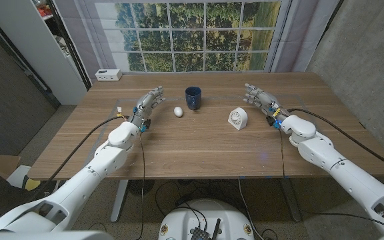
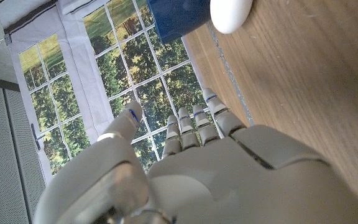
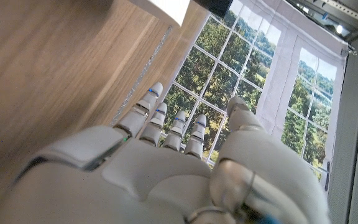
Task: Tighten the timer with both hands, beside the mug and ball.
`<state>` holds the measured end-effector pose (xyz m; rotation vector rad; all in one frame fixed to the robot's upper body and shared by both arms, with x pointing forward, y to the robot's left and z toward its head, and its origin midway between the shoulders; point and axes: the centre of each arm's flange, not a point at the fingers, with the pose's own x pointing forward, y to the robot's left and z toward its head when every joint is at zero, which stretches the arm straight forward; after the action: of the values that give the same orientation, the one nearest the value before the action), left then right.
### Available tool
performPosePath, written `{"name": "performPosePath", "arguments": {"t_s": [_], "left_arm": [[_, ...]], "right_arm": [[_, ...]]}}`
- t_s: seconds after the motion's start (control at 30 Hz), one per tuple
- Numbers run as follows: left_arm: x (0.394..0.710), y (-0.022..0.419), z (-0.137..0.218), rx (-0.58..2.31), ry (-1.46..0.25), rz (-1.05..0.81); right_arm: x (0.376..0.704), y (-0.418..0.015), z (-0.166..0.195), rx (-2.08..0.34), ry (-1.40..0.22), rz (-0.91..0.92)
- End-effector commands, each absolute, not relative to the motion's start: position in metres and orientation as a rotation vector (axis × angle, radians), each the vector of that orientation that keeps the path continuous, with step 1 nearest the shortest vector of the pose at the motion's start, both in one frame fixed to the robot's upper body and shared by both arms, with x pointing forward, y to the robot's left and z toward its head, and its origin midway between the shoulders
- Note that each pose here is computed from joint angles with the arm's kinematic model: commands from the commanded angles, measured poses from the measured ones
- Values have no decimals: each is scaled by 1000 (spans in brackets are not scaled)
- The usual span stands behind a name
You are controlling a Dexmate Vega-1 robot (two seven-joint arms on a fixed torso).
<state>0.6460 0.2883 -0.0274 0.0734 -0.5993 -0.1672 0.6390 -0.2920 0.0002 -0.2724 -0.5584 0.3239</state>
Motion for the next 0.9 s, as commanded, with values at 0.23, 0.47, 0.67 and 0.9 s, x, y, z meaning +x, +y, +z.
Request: {"name": "performPosePath", "arguments": {"t_s": [0.23, 0.47, 0.67, 0.9], "left_arm": [[641, 294, -31, 122, -602, -137], [640, 295, -32, 132, -606, -149], [639, 296, -33, 139, -608, -159], [638, 296, -36, 140, -611, -164]], "right_arm": [[618, -293, 46, -730, -419, 489], [607, -284, 63, -976, -317, 540], [601, -270, 79, -1163, -251, 585], [600, -252, 86, -1378, -220, 589]]}}
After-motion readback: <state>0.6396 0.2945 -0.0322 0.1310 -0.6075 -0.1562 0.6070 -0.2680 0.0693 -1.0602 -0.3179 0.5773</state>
